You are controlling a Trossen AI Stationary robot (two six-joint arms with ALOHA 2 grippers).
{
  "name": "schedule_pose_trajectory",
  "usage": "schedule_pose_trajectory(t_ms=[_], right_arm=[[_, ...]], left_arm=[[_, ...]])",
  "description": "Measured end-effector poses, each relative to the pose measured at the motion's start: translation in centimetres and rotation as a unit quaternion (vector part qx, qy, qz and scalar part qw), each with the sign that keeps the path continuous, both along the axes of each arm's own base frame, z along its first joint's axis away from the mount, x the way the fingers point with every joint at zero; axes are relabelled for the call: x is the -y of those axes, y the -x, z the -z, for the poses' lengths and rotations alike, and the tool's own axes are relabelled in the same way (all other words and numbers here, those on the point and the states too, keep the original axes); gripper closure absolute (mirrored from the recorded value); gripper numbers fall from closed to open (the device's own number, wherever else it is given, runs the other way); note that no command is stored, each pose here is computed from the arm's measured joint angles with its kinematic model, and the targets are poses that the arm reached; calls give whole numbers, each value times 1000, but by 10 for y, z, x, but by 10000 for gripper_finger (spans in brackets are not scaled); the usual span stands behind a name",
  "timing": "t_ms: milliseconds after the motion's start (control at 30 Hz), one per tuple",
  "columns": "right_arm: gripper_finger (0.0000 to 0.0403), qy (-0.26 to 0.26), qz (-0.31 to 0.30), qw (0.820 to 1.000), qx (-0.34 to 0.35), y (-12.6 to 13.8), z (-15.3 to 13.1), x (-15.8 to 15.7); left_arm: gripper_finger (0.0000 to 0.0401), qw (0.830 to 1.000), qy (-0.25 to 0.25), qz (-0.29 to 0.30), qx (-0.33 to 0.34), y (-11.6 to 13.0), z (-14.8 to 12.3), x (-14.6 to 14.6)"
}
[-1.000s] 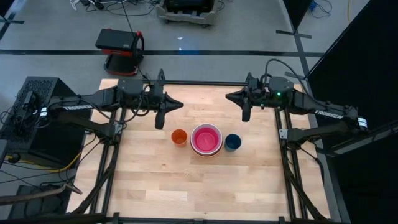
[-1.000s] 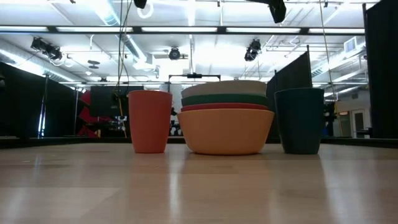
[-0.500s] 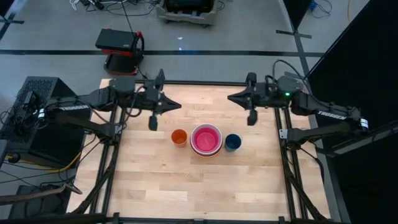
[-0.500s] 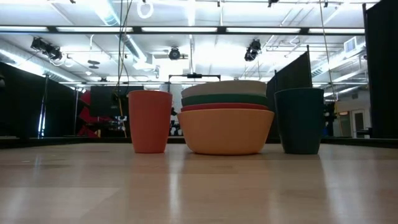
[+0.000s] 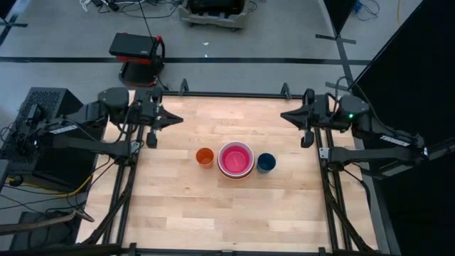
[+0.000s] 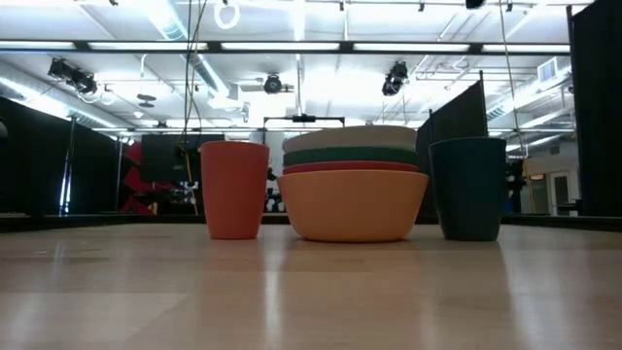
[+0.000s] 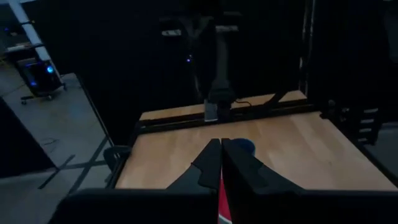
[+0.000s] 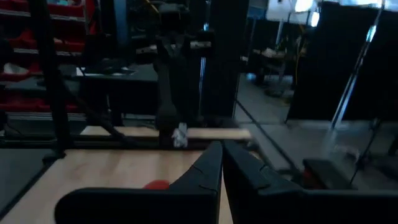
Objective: Nest bowls inside each other
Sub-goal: Return to Home Position
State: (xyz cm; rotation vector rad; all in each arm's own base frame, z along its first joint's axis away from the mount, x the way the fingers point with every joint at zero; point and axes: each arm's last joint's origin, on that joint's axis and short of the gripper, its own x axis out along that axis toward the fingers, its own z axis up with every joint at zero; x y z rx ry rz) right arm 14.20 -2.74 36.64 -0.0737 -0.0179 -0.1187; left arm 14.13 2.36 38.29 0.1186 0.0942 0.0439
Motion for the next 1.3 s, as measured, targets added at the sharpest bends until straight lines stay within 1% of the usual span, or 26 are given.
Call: schedule_pose_trajectory(t_ms=[233,467,667,733,800,933,1300], right_arm=[[403,-42,8,998,37,4,38,0],[403,-84,14,994,75,10,79,-1],[403,-121,16,991,48,8,106,0],[403,-130,16,990,44,8,110,0],[403,-130,15,990,48,9,110,-1],[403,-123,20,988,88,18,102,-2],[403,-102,37,987,116,45,97,-7]], left_arm=[[401,996,69,-11,47,0,51,0],[401,986,139,-15,95,6,105,0],[401,978,180,-16,103,7,135,0],[401,977,184,-16,104,9,138,1],[401,976,181,-20,120,12,135,1],[401,971,171,-33,166,27,126,2],[401,967,169,-54,181,59,127,7]])
